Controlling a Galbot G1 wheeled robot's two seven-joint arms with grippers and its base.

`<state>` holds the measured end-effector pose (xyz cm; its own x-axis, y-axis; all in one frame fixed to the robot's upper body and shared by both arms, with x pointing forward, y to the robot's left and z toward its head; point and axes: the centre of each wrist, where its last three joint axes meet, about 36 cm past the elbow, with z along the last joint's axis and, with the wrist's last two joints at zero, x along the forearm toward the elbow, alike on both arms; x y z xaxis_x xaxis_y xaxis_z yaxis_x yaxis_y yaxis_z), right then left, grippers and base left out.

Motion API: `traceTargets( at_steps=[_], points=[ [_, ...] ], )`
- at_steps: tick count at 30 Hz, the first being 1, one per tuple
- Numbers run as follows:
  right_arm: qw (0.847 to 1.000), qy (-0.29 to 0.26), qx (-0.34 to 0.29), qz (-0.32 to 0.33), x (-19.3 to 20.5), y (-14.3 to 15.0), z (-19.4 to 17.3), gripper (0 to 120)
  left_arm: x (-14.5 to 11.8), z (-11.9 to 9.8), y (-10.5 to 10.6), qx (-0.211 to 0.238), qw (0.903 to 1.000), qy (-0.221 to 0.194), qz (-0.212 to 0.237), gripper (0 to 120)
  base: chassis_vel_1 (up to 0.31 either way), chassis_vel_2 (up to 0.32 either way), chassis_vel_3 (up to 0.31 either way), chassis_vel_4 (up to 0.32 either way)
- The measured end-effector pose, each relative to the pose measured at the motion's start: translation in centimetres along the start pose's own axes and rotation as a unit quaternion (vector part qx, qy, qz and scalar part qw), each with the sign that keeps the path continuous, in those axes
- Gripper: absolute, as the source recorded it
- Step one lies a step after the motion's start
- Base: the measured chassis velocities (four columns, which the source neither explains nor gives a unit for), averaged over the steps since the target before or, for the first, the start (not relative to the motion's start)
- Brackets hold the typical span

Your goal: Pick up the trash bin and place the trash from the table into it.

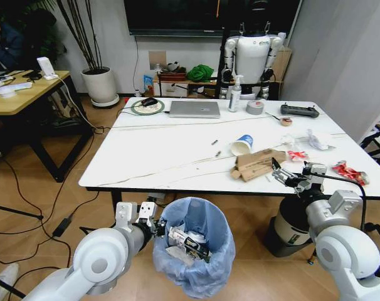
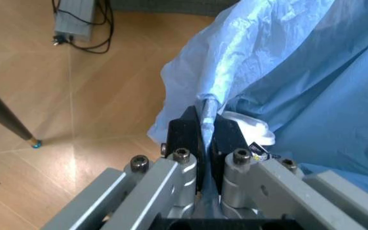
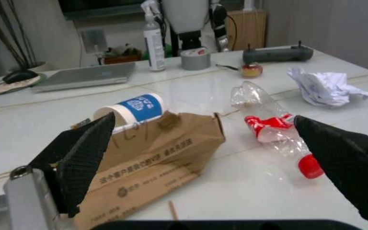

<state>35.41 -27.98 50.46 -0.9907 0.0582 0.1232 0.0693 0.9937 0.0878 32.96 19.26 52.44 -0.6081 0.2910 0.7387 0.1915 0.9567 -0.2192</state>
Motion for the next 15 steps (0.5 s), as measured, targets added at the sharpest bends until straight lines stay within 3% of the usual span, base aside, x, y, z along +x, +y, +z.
traceTargets(
  at_steps=[10,15],
  points=[
    [0.997,0.052,-0.056,0.001,-3.5,3.3,-1.6,100,-0.6,0.6,-0.2,0.0,0.9999,0.011,0.0,0,0.003,-0.006,0.018,0.002],
    [0.996,0.075,-0.044,0.016,-6.4,3.5,-2.1,100,-1.1,0.7,-0.3,0.0,0.9999,0.015,0.002,0,0.013,0.013,-0.004,-0.003]
  ],
)
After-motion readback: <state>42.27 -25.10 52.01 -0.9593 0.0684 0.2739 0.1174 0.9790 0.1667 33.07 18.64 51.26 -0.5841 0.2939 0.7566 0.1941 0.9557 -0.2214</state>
